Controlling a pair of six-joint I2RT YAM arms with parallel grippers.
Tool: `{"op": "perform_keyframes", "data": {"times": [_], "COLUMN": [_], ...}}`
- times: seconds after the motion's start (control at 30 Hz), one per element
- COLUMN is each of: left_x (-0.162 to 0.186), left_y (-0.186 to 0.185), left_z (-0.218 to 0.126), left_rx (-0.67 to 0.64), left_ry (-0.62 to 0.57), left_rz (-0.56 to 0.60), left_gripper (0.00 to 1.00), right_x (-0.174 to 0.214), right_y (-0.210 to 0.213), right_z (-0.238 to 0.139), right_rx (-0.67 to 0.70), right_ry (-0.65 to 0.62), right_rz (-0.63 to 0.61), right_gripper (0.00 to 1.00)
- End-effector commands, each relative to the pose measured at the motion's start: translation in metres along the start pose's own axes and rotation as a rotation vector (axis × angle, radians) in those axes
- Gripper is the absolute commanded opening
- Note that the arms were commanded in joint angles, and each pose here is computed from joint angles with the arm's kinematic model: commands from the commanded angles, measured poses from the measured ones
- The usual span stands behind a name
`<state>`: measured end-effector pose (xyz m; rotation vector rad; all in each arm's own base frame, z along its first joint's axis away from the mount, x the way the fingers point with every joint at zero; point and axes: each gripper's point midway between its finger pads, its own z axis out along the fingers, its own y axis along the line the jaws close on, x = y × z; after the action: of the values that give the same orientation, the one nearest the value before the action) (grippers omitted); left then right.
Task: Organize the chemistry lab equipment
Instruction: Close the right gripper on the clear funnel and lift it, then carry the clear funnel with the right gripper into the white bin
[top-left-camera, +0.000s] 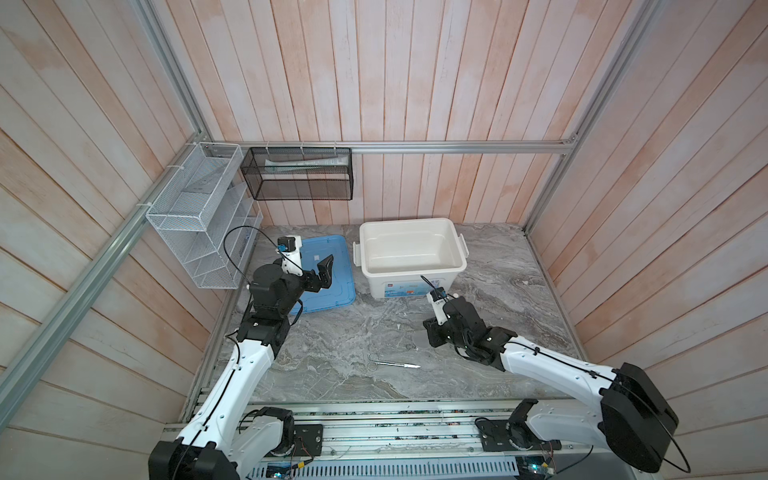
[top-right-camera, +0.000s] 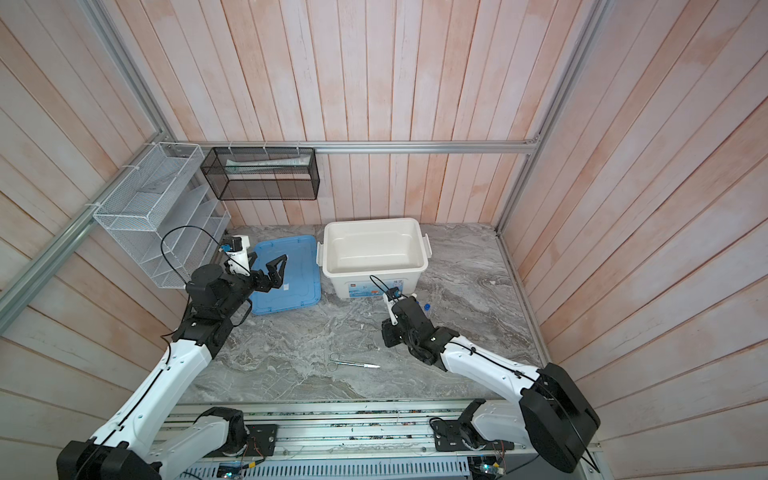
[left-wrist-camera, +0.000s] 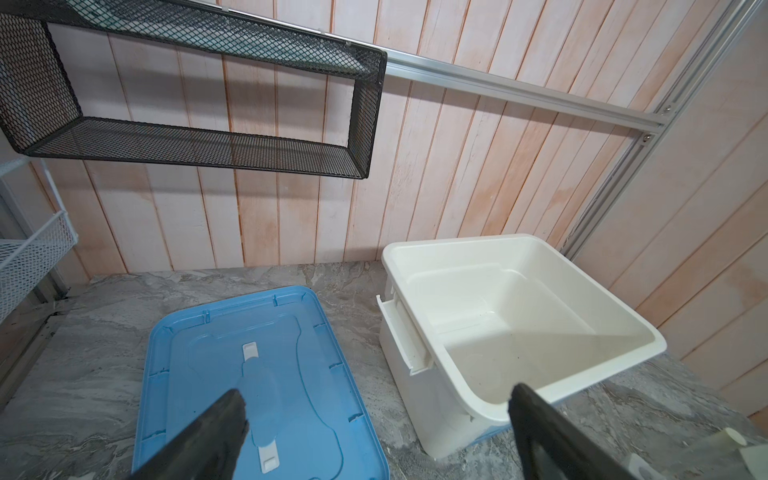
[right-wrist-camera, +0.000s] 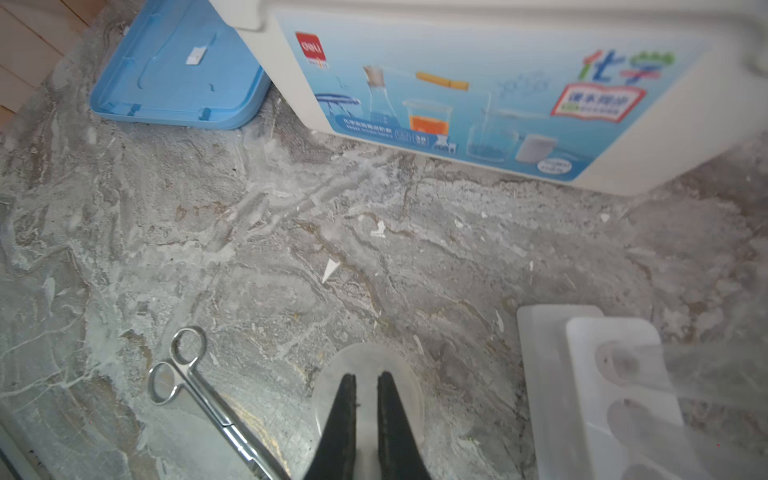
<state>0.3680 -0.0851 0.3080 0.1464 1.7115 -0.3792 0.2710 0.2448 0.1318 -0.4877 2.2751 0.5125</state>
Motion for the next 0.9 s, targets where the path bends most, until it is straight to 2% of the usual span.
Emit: {"op": "perform_keyframes", "data": {"times": [0.0, 0.27, 0.5, 0.67, 0.87], "left_x": [-0.011, -0.012, -0.015, -0.015, -0.014], "left_y": [-0.001, -0.002, -0.004, -0.005, -0.005], "left_z": [-0.005, -0.008, -0.015, -0.019, -0.019], "left_rx": [-0.002, 0.007, 0.008, 0.007, 0.011], "left_ry": [-0.026, -0.036, -0.055, -0.057, -0.059], "left_rz": [0.019, 0.025, 0.027, 0.034, 0.040], "left_gripper": [1.00, 1.00, 1.00, 1.00, 1.00], "right_x": [-0.031, -0.116, -0.186, -0.216, -0.226], "right_y": [0.018, 0.037, -0.010, -0.040, -0.066], "right_z": [-0.016, -0.060, -0.065, -0.043, 0.010], "right_rx": [-0.035, -0.041, 0.077, 0.095, 0.095], "right_ry": [0.010, -0.125, -0.266, -0.287, -0.216], "right_rz": [-0.114, -0.230, -0.217, -0.218, -0.245], "right_gripper": [0.03, 0.02, 0.02, 0.02, 0.02]}}
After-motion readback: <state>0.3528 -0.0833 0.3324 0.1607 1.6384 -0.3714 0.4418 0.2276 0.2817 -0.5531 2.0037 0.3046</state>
